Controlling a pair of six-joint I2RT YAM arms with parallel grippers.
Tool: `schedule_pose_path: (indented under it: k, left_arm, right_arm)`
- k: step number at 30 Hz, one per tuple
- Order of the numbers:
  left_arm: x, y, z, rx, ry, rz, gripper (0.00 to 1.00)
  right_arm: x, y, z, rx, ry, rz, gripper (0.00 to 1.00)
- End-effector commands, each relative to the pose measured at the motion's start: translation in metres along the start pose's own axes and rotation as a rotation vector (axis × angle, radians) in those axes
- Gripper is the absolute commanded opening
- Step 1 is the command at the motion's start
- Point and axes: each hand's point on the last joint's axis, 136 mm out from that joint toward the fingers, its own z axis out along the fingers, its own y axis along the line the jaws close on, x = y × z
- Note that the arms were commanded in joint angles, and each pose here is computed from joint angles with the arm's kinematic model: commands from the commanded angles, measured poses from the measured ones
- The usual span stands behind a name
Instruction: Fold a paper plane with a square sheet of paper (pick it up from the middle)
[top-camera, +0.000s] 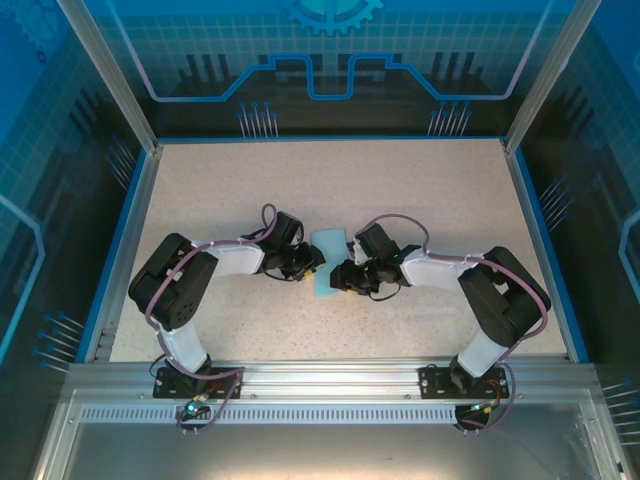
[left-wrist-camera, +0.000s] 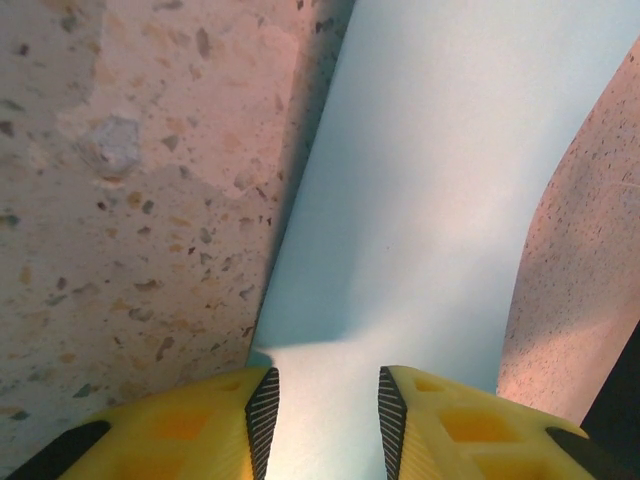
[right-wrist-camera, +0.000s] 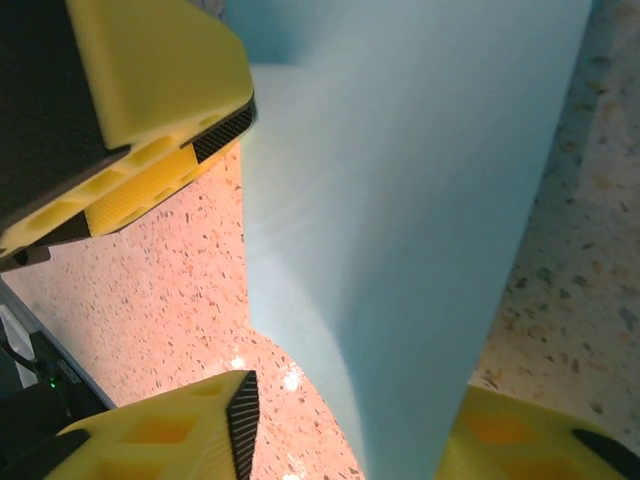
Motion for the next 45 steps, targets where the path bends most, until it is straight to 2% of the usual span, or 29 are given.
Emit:
schedule_pose_path:
  k: [1, 3, 7, 11, 14, 19, 24, 30, 34, 36, 38, 45]
  left_arm:
    - [0.013, 0.048, 0.000, -0.151, 0.023, -0.054, 0.38]
    - [0.013, 0.043, -0.003, -0.139, 0.022, -0.046, 0.38]
    - [0.012, 0.033, -0.009, -0.107, 0.015, -0.025, 0.39]
    - [0.011, 0.011, -0.017, -0.028, 0.011, 0.036, 0.44]
    - [0.009, -0.008, -0.022, 0.034, 0.012, 0.092, 0.47]
    - [0.003, -0.019, -0.021, 0.051, 0.005, 0.133, 0.44]
    - [0.002, -0.017, -0.012, 0.051, 0.020, 0.127, 0.36]
    - [0.000, -0.023, -0.013, 0.069, 0.013, 0.147, 0.33]
    - [-0.001, -0.010, -0.003, 0.016, 0.026, 0.129, 0.28]
    - [0.000, -0.002, 0.001, -0.009, 0.030, 0.115, 0.26]
    - [0.000, 0.002, 0.002, -0.018, 0.031, 0.107, 0.26]
    - [0.000, 0.006, 0.003, -0.032, 0.030, 0.105, 0.25]
  right_arm:
    - [-0.006, 0.000, -0.010, 0.007, -0.035, 0.046, 0.33]
    - [-0.007, -0.007, -0.011, 0.026, -0.038, 0.071, 0.25]
    - [-0.009, -0.016, -0.013, 0.058, -0.049, 0.091, 0.15]
    - [-0.007, -0.018, -0.016, 0.065, -0.025, 0.058, 0.02]
    - [-0.001, -0.019, -0.021, 0.070, 0.030, -0.003, 0.00]
    - [0.007, -0.031, -0.033, 0.098, 0.095, -0.063, 0.00]
    - [0.005, -0.033, -0.039, 0.093, 0.096, -0.074, 0.00]
    - [0.002, -0.034, -0.035, 0.091, 0.099, -0.063, 0.01]
    - [-0.001, -0.033, -0.037, 0.082, 0.085, -0.050, 0.06]
    - [-0.002, -0.032, -0.039, 0.074, 0.072, -0.038, 0.15]
    - [-0.001, -0.032, -0.042, 0.070, 0.063, -0.025, 0.18]
    - [0.002, -0.032, -0.050, 0.058, 0.045, 0.025, 0.19]
